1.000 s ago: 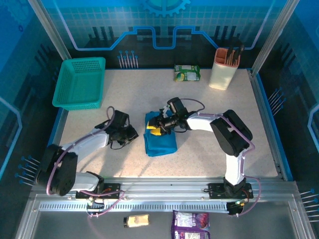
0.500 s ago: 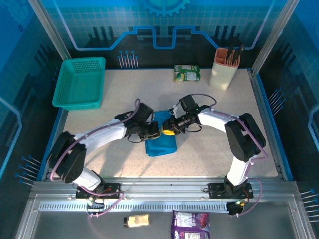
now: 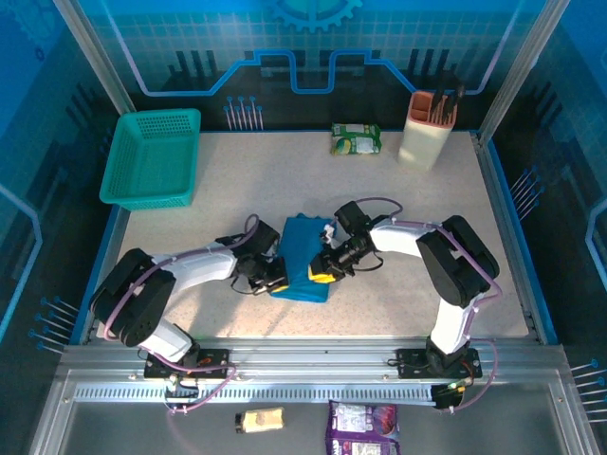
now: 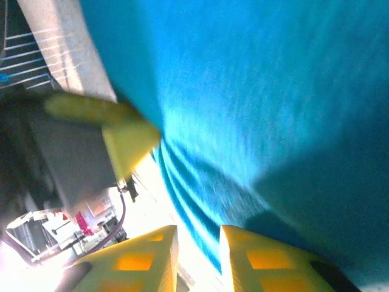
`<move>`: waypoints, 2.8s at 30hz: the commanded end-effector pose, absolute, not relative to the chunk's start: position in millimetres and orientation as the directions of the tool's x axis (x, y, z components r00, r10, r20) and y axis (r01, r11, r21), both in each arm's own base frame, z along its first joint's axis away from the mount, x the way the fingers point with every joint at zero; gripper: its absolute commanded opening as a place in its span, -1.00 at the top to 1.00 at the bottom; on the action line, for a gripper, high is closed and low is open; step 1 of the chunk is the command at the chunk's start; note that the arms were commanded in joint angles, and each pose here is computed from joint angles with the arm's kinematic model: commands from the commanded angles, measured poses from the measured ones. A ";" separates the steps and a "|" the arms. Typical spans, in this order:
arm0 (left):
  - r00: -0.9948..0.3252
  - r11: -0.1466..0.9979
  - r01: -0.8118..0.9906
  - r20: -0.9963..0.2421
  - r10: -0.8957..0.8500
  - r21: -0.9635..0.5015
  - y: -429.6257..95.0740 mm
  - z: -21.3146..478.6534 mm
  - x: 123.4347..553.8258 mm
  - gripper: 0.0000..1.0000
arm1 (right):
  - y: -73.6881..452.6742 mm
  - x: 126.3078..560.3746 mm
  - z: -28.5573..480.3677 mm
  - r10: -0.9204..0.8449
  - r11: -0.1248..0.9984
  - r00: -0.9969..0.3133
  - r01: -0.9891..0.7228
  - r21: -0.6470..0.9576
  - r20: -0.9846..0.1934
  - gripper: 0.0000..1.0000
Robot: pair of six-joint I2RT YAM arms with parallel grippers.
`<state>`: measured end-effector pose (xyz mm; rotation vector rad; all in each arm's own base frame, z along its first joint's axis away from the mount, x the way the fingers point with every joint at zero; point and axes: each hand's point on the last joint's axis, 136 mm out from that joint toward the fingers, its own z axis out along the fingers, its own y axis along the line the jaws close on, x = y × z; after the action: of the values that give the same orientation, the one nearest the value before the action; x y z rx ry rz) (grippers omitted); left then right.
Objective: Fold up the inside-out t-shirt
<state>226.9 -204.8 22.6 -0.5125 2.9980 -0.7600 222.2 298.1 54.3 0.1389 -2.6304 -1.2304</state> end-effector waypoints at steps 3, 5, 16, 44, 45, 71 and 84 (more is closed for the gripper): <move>-0.936 0.861 -0.338 0.036 -0.351 -0.381 -153.2 16.2 249.4 0.98 | 293.7 268.8 90.5 -0.139 0.646 -0.990 -0.064 0.760 0.035 0.47; -0.943 0.865 -0.314 0.024 -0.331 -0.391 -151.8 19.4 264.3 0.97 | 291.6 291.8 94.0 -0.130 0.648 -0.991 -0.086 0.757 -0.001 0.48; -0.963 0.917 -0.225 -0.070 -0.261 -0.330 -141.4 23.0 331.6 0.96 | 265.1 367.7 54.1 -0.075 0.729 -0.997 -0.048 0.683 0.011 0.53; -0.978 0.873 -0.208 0.076 -0.195 -0.441 -219.5 22.8 274.8 0.92 | 267.7 271.5 40.4 -0.166 0.707 -0.978 -0.026 0.707 0.130 0.50; -0.975 0.887 -0.224 0.089 -0.205 -0.405 -210.6 13.2 270.3 0.93 | 256.5 270.4 26.4 -0.150 0.749 -0.977 -0.014 0.662 0.149 0.52; -0.971 0.944 -0.214 -0.052 -0.234 -0.251 -147.0 33.1 366.9 0.96 | 226.6 370.8 44.0 -0.033 0.843 -0.999 -0.028 0.536 0.000 0.57; -0.956 0.912 -0.187 -0.147 -0.255 -0.366 -154.0 62.9 383.4 0.83 | 198.1 373.6 69.5 -0.016 0.886 -0.995 -0.058 0.461 -0.096 0.37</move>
<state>381.9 -152.7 30.1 -0.3658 2.9630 -0.4790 374.3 201.7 45.2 0.0243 -3.0889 -0.7589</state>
